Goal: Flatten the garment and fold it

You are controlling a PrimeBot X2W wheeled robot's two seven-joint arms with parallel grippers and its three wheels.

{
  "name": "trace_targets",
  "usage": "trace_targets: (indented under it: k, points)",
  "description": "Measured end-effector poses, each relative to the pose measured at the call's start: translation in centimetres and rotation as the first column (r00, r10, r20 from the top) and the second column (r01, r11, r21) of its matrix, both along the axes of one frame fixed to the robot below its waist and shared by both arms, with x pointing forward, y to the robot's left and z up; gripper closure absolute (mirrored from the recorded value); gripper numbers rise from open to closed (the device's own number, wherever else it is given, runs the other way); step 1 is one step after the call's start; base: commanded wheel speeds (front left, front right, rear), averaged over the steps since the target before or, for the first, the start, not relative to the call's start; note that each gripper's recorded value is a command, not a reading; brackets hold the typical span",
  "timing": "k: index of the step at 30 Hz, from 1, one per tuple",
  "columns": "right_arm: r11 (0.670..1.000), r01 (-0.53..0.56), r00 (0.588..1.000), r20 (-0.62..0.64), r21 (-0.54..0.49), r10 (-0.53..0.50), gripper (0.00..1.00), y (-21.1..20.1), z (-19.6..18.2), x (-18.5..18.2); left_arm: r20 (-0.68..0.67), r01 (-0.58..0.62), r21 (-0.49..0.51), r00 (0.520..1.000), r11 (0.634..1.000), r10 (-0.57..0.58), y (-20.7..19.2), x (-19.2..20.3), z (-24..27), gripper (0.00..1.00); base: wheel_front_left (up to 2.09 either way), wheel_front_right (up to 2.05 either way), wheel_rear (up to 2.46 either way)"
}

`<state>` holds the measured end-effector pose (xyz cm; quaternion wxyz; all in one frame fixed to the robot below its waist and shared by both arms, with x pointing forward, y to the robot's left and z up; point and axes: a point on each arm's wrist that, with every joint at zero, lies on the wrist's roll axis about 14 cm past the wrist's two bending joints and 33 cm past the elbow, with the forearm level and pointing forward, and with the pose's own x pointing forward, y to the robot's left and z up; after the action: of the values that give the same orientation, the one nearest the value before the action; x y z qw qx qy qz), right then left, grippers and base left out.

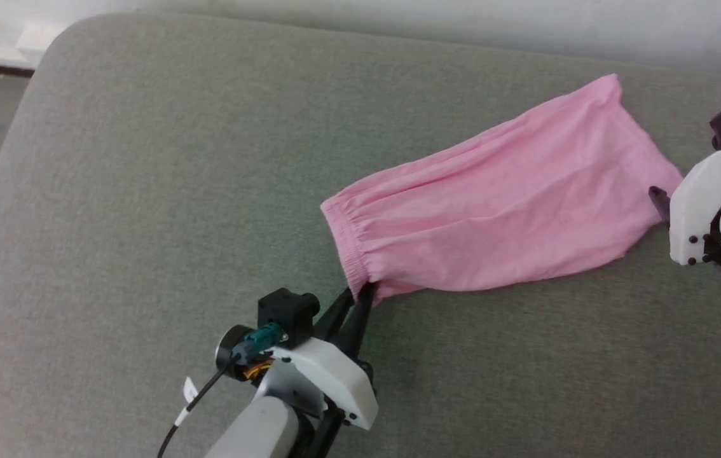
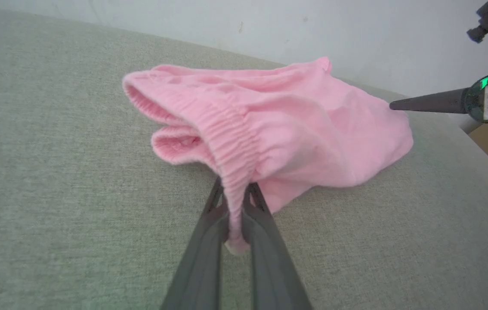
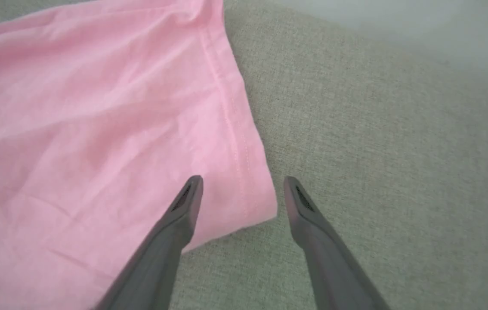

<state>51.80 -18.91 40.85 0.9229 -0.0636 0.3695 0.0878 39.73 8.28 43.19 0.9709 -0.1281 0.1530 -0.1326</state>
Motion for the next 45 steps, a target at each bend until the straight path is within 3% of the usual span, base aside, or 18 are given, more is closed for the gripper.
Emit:
trace_targets:
  k: [4,10,11,12,13,20,29,37,45]
  points:
    - [0.998,-0.031,0.995,-0.099,-0.058,0.025,0.00,0.5,-2.6,0.3,-0.018,0.002,0.002,1.000,1.000,-0.002,-0.1,-0.2,-0.6,1.00,0.00,0.00,0.00]
    - [0.993,-0.085,0.987,-0.147,-0.087,0.072,0.00,1.7,-4.0,1.5,-0.045,0.003,0.011,0.999,1.000,-0.002,0.1,-0.5,-1.5,1.00,0.00,0.00,0.00]
    - [0.993,-0.086,0.985,-0.159,-0.079,0.073,0.05,1.7,-4.3,1.4,-0.049,0.001,0.012,0.999,1.000,-0.001,0.1,-0.5,-1.6,1.00,0.00,0.00,0.00]
    - [0.994,-0.085,0.983,-0.170,-0.072,0.072,0.70,1.8,-4.5,1.4,-0.053,-0.001,0.013,0.999,1.000,0.001,0.2,-0.5,-1.7,1.00,0.00,0.00,0.00]
    - [0.994,-0.089,0.982,-0.175,-0.068,0.076,1.00,1.9,-4.6,1.4,-0.057,-0.003,0.015,0.998,1.000,0.003,0.3,-0.6,-1.9,1.00,0.00,0.00,0.00]
    - [0.998,-0.053,0.991,-0.123,0.017,0.055,1.00,2.1,-3.9,0.9,-0.049,-0.004,0.030,0.999,1.000,0.005,0.6,-0.7,-1.8,1.00,0.00,0.00,0.00]
    - [0.982,0.065,0.998,-0.033,0.180,-0.060,1.00,0.0,-2.5,-2.9,-0.011,0.008,0.047,1.000,0.999,-0.008,1.4,-1.0,-0.2,1.00,0.00,0.00,0.00]
    - [0.947,0.171,0.977,0.080,0.273,-0.200,1.00,-3.8,-0.6,-8.4,-0.081,0.097,0.059,0.992,0.994,-0.092,0.6,-3.6,-1.0,1.00,0.00,0.00,0.00]
    - [0.891,0.293,0.940,0.066,0.346,-0.335,1.00,-4.7,-0.6,-16.7,-0.161,0.169,0.047,0.974,0.984,-0.160,-0.3,-5.9,-1.9,1.00,0.00,0.00,0.00]
